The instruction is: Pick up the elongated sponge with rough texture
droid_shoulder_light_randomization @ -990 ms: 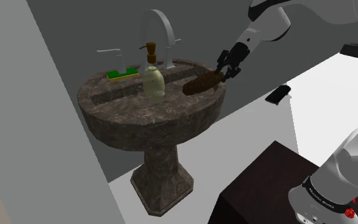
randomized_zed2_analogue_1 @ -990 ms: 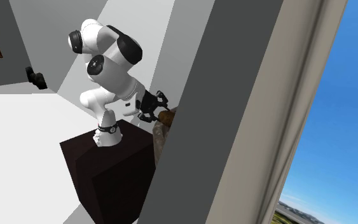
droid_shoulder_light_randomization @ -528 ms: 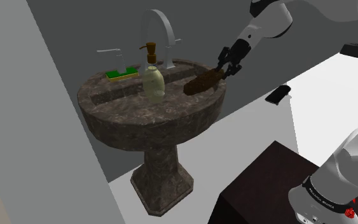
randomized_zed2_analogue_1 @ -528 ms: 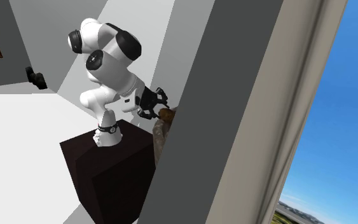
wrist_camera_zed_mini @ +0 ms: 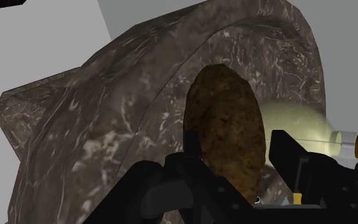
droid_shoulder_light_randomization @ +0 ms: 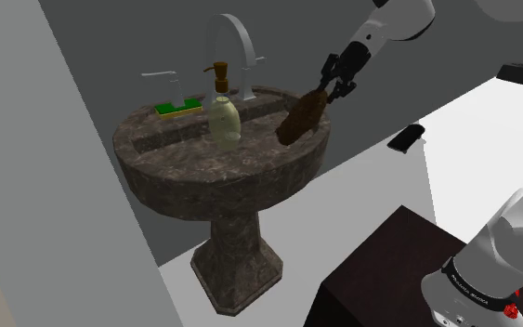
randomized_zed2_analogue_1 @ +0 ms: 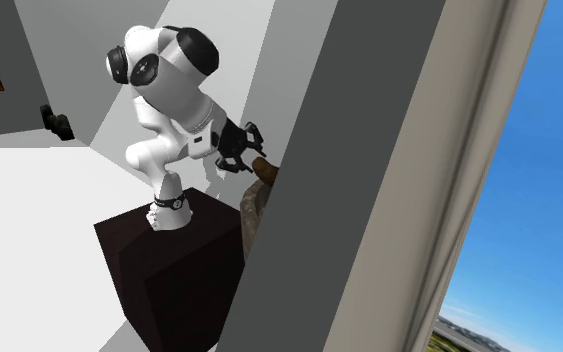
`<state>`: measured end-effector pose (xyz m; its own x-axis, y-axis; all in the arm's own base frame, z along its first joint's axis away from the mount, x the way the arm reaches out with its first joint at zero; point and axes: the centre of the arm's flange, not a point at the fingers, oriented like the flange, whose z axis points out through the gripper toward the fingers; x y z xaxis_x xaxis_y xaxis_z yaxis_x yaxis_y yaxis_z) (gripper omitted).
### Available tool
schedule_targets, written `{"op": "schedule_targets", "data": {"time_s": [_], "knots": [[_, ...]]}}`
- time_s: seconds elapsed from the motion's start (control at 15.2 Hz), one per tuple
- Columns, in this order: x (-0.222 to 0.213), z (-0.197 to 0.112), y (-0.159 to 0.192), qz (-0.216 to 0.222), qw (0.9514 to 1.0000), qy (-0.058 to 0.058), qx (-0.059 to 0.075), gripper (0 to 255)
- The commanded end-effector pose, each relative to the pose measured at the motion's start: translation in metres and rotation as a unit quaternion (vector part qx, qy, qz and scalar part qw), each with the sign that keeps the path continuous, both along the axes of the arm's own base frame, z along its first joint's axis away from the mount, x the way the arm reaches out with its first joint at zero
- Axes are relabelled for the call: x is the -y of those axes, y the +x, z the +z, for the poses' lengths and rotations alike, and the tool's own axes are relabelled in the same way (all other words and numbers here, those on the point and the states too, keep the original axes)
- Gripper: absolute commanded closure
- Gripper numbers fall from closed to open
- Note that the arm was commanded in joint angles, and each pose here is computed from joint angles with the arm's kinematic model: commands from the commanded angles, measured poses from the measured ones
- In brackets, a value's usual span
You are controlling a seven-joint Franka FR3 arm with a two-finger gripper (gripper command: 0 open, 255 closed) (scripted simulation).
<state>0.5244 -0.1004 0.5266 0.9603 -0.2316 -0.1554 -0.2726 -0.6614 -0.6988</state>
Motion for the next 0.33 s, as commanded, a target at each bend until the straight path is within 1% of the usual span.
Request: {"op": "schedule_targets", "data": {"time_s": [0.0,0.13,0.26], "knots": [[0.000,0.012,0.000,0.000,1.0000,0.000,0.000,255],[0.000,0.023,0.000,0.000,1.0000,0.000,0.000,255],[0.000,0.023,0.000,0.000,1.0000,0.000,0.000,255]]}}
